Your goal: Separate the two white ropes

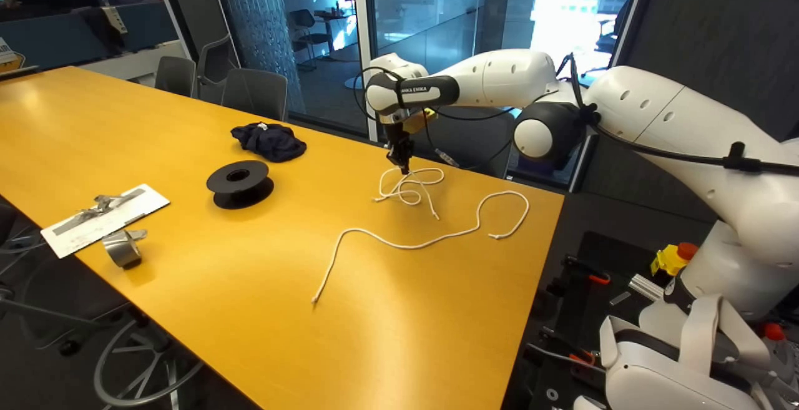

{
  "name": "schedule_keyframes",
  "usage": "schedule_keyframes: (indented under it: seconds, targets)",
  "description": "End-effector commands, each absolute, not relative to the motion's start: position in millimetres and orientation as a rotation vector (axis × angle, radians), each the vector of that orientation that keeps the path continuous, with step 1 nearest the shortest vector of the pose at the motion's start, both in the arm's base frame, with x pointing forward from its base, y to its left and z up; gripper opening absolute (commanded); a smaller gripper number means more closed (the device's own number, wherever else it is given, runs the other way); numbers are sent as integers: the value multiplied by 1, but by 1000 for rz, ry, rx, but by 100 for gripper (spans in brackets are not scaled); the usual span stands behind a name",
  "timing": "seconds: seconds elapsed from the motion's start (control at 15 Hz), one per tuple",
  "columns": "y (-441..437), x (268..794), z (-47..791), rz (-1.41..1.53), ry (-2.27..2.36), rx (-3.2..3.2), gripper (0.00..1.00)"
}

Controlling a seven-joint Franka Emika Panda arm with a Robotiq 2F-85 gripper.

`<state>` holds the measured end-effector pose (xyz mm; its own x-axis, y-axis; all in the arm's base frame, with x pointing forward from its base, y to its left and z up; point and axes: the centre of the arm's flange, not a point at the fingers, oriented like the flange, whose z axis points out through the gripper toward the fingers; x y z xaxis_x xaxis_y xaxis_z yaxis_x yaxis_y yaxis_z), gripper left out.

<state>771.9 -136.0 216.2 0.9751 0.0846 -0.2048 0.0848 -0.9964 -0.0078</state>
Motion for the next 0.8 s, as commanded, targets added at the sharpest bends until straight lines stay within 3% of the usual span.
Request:
schedule_keyframes:
  seconds: [0.0,0.73]
  targets:
    - [-123,826,240,-428,430,3088,3]
    - [-126,824,262,-714,1075,2714,3]
